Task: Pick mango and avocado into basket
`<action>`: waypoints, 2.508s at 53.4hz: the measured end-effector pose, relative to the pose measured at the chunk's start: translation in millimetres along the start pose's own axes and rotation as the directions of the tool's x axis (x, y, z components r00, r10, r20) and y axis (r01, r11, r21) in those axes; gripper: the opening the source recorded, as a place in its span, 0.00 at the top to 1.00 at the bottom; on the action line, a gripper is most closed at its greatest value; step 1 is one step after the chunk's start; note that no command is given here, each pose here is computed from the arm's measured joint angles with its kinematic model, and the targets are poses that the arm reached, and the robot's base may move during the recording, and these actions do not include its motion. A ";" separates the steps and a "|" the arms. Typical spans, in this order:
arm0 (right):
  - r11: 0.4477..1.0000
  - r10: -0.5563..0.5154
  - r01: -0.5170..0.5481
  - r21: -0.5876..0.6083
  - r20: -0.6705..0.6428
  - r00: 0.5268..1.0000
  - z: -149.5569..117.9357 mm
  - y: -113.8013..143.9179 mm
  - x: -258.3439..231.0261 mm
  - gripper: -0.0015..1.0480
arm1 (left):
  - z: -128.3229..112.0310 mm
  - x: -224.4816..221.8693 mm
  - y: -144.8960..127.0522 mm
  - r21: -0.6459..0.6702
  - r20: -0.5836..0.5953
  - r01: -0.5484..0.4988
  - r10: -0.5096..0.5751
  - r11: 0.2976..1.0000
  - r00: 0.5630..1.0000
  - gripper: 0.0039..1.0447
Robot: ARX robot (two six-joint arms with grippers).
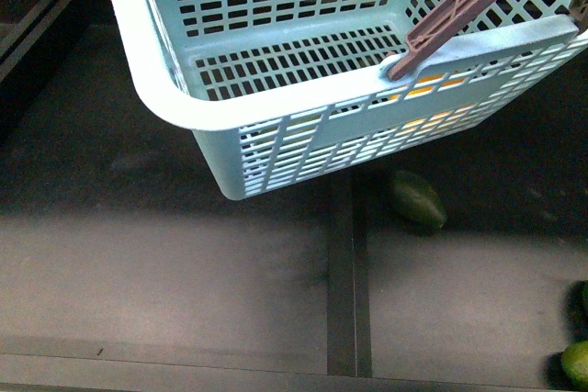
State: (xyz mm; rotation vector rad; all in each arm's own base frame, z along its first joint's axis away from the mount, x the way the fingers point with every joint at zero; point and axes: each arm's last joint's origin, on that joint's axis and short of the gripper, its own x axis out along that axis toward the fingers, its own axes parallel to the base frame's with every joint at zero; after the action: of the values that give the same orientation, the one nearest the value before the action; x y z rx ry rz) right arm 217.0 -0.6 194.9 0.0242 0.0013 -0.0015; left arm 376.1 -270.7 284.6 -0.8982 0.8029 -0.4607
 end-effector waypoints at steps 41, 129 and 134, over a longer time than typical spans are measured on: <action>1.000 -0.001 0.000 -0.020 -0.010 1.000 -31.0 -0.6 -72.7 0.98 | -0.1 0.0 -0.1 0.001 0.000 0.000 0.000 1.000 1.000 0.86; 1.000 0.000 0.001 -0.021 0.014 1.000 -26.0 -0.4 -119.9 0.75 | -0.1 0.0 -0.1 0.001 0.000 0.000 0.000 1.000 1.000 0.86; 1.000 0.000 0.001 -0.021 0.014 1.000 -26.0 -0.4 -119.9 0.60 | -0.2 0.0 -0.1 0.001 0.000 0.000 0.000 1.000 1.000 0.86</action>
State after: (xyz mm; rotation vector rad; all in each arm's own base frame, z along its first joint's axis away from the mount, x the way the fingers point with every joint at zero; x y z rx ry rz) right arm 97.0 -0.2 169.1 0.0028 -0.0128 -0.0023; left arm 376.0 -270.8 284.6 -0.8977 0.8030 -0.4612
